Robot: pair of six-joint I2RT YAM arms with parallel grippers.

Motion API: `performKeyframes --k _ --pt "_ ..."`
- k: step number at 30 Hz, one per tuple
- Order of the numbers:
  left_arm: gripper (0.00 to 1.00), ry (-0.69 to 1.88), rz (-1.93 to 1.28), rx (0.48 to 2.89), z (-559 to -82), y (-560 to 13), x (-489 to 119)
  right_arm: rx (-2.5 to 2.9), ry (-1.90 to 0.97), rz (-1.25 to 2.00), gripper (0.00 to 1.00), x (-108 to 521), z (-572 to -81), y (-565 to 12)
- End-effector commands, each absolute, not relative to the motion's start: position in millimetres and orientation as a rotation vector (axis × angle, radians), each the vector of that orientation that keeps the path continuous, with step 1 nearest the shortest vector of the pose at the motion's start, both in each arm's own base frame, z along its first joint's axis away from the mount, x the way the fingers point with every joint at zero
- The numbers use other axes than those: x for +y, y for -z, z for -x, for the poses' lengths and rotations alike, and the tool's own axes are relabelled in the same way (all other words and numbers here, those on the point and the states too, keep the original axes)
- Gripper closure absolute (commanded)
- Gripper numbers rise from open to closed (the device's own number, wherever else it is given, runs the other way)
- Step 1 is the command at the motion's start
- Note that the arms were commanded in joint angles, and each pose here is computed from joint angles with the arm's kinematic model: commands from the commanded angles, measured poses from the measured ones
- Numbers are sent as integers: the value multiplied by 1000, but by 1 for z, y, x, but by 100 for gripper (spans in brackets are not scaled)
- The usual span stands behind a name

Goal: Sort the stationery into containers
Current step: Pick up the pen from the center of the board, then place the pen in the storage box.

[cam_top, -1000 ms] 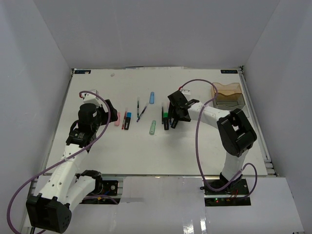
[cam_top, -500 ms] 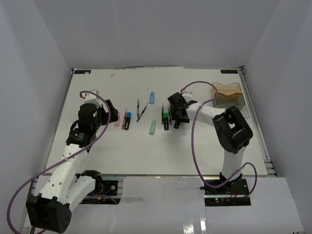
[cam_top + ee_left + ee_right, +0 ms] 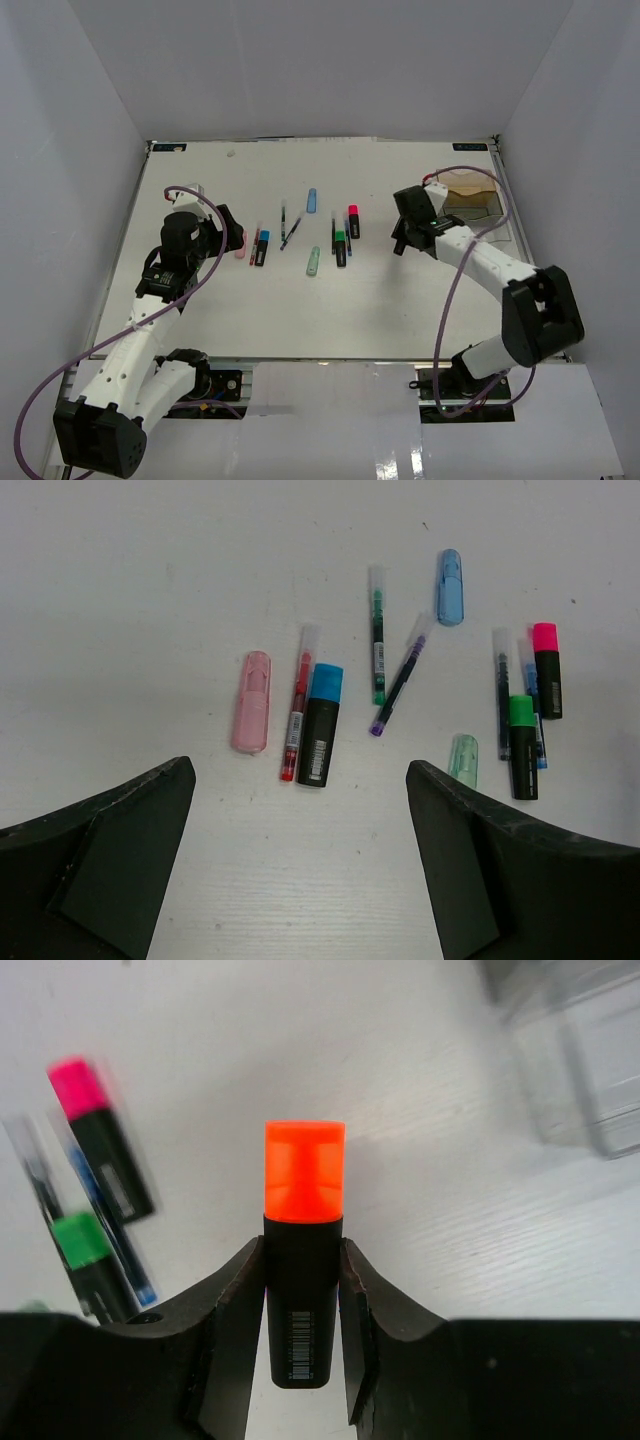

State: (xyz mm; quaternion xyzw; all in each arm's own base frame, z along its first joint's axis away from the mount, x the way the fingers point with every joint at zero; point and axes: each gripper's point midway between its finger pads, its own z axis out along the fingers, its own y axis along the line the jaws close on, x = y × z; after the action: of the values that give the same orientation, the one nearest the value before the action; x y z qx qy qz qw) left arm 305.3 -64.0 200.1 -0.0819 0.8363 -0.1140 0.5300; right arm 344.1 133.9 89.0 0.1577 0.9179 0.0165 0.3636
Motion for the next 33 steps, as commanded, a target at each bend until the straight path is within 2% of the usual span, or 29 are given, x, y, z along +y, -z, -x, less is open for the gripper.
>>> performKeyframes --k 1,5,14,24,33 --pt "2 292 196 1984 -306 -202 -65 2192 -48 -569 79 86 -357 -133" --pt "2 292 195 1981 -306 -203 -65 2055 7 -782 76 16 -362 -159" --pt "2 290 197 1988 -306 -200 -65 1913 47 -1105 73 -64 -370 -156" --pt "2 293 198 1992 -306 -199 -66 1908 28 -1255 71 -77 -388 -126" --pt "2 292 197 1995 -306 -198 -66 1925 -6 -1320 64 -73 -401 -107"
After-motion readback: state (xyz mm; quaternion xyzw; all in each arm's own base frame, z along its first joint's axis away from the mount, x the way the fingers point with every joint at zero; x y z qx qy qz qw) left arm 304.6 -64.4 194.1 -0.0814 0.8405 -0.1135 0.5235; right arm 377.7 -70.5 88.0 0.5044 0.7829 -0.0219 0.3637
